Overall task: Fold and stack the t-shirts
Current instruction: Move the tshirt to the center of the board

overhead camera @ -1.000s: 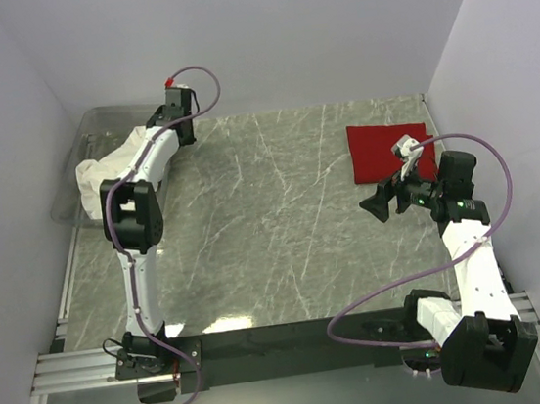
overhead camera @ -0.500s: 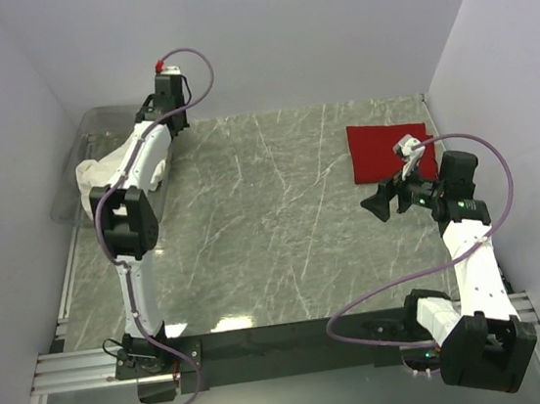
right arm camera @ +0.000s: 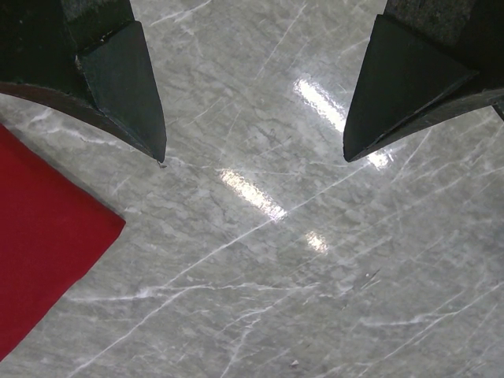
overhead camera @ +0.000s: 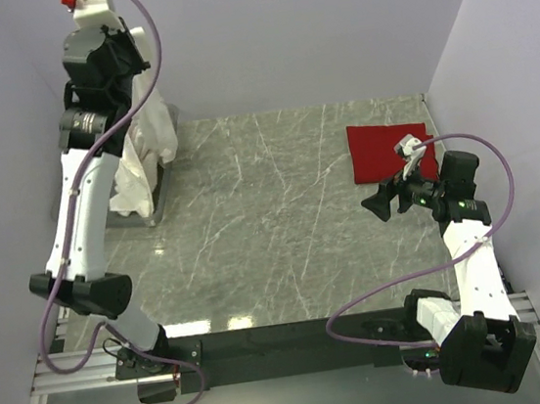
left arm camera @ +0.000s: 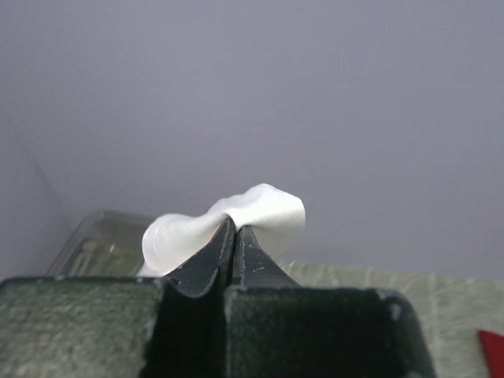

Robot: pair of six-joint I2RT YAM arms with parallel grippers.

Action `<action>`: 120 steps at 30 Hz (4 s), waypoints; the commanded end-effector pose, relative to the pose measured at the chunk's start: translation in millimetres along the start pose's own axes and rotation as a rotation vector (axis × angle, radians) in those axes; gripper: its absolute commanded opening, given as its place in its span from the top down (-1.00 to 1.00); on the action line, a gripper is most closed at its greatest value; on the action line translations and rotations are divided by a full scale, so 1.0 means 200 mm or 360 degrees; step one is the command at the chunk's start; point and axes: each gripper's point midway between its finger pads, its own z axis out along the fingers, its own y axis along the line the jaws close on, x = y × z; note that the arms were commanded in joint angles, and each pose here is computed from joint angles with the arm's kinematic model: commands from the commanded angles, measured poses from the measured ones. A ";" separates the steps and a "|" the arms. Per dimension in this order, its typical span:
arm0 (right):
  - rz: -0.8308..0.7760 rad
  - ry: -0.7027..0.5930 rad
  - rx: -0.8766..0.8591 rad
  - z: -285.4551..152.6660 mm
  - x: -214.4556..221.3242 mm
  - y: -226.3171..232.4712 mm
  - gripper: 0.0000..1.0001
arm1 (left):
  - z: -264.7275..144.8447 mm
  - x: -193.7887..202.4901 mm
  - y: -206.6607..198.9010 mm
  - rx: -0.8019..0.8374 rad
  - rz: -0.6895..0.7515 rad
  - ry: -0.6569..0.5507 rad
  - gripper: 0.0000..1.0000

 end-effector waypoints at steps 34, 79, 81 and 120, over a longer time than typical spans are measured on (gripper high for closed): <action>-0.0194 -0.0234 -0.0884 0.40 -0.88 1.29 -0.75 | -0.91 -0.94 -0.42 0.0815 -0.0794 -0.0689 0.99; -0.0933 -0.0113 -0.0784 0.55 -0.87 1.47 1.00 | -1.02 -0.84 -0.21 0.0599 -0.0778 -0.0661 0.99; -0.0908 -0.0258 -0.0830 0.34 -1.05 1.34 1.00 | -1.03 -0.86 -0.22 0.0622 -0.0782 -0.0677 0.99; -0.0635 0.0178 -0.0258 0.21 -0.43 0.36 1.00 | -1.10 0.56 -0.23 0.0642 -0.0931 0.0154 0.99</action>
